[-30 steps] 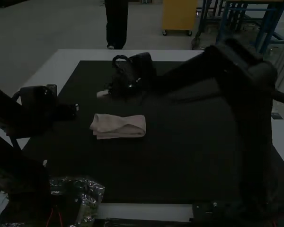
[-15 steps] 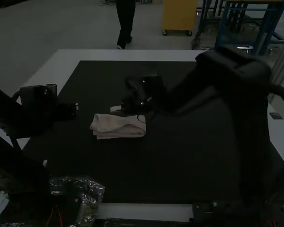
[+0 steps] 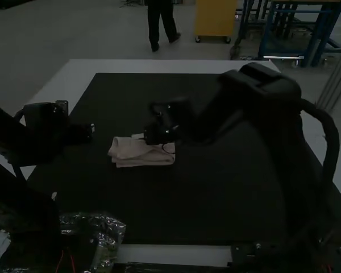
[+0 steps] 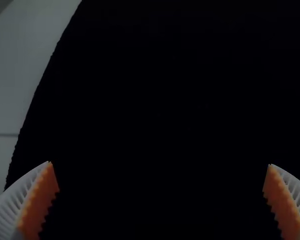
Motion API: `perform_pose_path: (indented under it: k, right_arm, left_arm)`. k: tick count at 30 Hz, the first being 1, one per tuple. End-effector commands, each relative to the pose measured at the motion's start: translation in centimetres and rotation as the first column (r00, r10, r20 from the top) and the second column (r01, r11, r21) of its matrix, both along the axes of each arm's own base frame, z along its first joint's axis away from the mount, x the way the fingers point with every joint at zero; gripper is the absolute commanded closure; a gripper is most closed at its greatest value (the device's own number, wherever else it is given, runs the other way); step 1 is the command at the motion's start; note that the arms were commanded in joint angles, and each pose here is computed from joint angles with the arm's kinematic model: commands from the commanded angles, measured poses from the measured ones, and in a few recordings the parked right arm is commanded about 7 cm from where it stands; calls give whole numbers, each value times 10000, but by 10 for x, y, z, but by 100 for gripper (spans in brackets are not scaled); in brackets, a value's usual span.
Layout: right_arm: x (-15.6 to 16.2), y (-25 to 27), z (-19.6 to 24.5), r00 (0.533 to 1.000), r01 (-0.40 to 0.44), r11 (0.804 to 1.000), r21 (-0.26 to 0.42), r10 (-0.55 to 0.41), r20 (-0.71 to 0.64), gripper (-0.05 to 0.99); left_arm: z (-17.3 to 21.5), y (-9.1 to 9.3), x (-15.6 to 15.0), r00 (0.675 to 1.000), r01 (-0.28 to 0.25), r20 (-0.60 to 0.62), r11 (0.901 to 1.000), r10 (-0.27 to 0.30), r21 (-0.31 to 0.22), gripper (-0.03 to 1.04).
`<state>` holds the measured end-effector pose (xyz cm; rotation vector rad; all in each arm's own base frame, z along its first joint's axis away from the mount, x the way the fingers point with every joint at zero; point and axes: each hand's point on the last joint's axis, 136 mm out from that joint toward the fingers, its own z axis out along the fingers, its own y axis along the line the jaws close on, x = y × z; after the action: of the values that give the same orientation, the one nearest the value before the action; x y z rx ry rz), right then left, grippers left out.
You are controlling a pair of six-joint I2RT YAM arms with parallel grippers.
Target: Fold the towel.
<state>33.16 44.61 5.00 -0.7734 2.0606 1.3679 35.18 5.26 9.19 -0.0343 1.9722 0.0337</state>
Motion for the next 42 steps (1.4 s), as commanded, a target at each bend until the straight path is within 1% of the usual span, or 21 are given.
perform_pose_path:
  k: [1, 13, 20, 22, 24, 25, 29, 31, 32, 34, 37, 39, 40, 42]
  right_arm:
    - [7, 10, 11, 9994, -79, 9996, 279, 70, 341, 96]
    - [-10, 31, -25, 9992, -336, 9994, -68, 337, 220, 96]
    - [-17, 35, -58, 9987, -201, 9980, -604, 229, 462, 96]
    - [-17, 35, -62, 9987, -228, 9979, -601, 255, 436, 96]
    - [-13, 34, -54, 9992, -127, 9990, -439, 143, 370, 96]
    - [-8, 32, -43, 9992, -9, 9996, -275, 20, 403, 96]
    - [20, 22, 25, 9949, 528, 9971, 550, -573, 828, 96]
    - [31, 13, 57, 9911, 766, 9938, 801, -847, 1026, 96]
    - [37, 7, 74, 9884, 891, 9916, 935, -997, 1150, 96]
    - [48, -9, 114, 9797, 1185, 9847, 1280, -1370, 1467, 96]
    - [61, -36, 175, 9614, 1591, 9705, 1810, -1940, 1950, 95]
    - [66, -58, 213, 9455, 1870, 9586, 2146, -2350, 2256, 95]
    - [68, -71, 231, 9351, 2026, 9515, 2315, -2581, 2428, 90]
    - [67, -98, 270, 9108, 2314, 9344, 2708, -3059, 2771, 70]
  left_arm:
    - [-4, -2, -2, 9999, 110, -49, 9997, -111, -201, 4]
    - [1, -4, 1, 9997, 233, 115, 9995, -230, -235, 4]
    - [8, -2, 5, 9993, 235, 294, 9995, -230, -193, 4]
    - [11, -2, 6, 9992, 236, 338, 9996, -230, -181, 4]
    - [16, -1, 9, 9988, 238, 427, 9996, -231, -157, 4]
    - [19, -1, 11, 9985, 239, 486, 9996, -232, -141, 4]
    - [41, 2, 23, 9963, 243, 828, 9997, -234, -92, 4]
    - [58, 2, 32, 9940, 257, 1066, 9996, -246, -87, 4]
    - [67, 3, 36, 9925, 227, 1204, 9995, -199, -213, 4]
    - [90, 2, 45, 9879, 278, 1533, 9993, -237, -250, 4]
    - [123, -8, 57, 9791, 547, 1977, 9979, -466, -355, 4]
    - [145, -20, 63, 9725, 836, 2214, 9956, -721, -429, 4]
    - [156, -25, 65, 9682, 956, 2360, 9945, -828, -437, 4]
    - [180, -36, 64, 9568, 1209, 2706, 9919, -1060, -388, 4]
